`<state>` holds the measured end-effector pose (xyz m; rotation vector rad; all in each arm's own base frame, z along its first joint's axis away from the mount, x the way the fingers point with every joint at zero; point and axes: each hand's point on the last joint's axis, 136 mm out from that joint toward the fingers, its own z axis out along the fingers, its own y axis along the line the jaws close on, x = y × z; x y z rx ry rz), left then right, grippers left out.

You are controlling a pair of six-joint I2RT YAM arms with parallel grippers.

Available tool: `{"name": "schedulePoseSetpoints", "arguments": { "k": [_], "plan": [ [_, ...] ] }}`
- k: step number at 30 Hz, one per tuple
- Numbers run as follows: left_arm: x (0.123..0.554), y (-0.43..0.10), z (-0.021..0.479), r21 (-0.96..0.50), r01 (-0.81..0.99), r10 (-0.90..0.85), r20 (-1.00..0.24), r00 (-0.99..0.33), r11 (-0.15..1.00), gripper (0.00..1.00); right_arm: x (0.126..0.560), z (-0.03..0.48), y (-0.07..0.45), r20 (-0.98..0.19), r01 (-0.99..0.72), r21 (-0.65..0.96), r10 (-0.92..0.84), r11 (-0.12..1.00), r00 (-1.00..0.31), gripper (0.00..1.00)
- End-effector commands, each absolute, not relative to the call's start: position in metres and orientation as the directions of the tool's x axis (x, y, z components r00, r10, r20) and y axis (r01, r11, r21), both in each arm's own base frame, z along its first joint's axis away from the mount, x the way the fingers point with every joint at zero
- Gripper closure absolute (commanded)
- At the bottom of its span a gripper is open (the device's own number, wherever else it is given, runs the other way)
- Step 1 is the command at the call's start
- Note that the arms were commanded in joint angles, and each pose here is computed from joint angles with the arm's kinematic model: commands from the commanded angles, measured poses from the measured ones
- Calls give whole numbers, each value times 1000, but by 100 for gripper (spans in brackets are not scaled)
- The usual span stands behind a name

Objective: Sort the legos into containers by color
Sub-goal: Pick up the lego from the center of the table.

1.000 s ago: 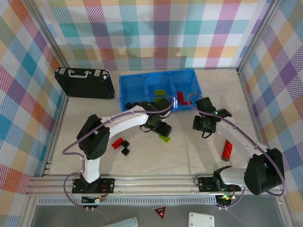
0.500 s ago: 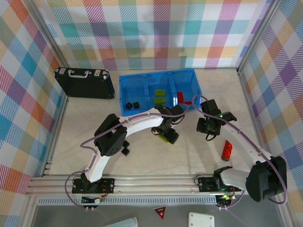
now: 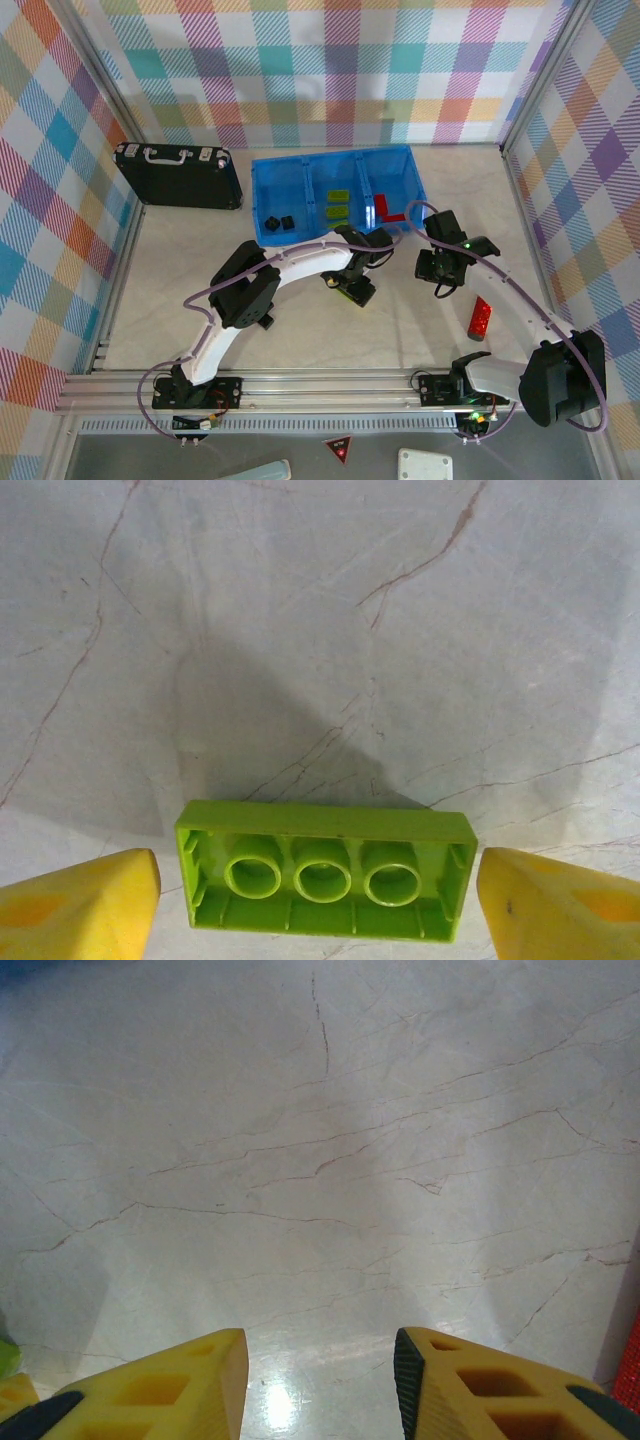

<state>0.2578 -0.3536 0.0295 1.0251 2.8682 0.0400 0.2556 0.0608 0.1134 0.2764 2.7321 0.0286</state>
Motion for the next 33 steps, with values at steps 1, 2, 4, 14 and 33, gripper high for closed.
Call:
{"name": "schedulePoseSetpoints", "arguments": {
  "k": [1, 2, 4, 14, 33],
  "plan": [
    [256, -351, 30, 76, 650, 654, -59, -754, 757, 20, 250, 109, 59, -358, 179, 54, 187, 982, -915, 55],
    [255, -351, 29, 65, 648, 651, -59, -756, 759, 21, 250, 109, 59, -359, 179, 55, 187, 982, -914, 55],
    [255, -352, 28, 50, 646, 648, -58, -760, 762, 23, 250, 109, 60, -358, 178, 54, 185, 983, -915, 55],
    [255, -352, 24, 25, 636, 637, -53, -769, 771, 26, 250, 108, 60, -358, 177, 53, 184, 983, -916, 55],
    [258, -351, 27, 20, 623, 623, -67, -779, 782, 34, 250, 109, 59, -360, 178, 54, 185, 983, -915, 56]
  ]
}}
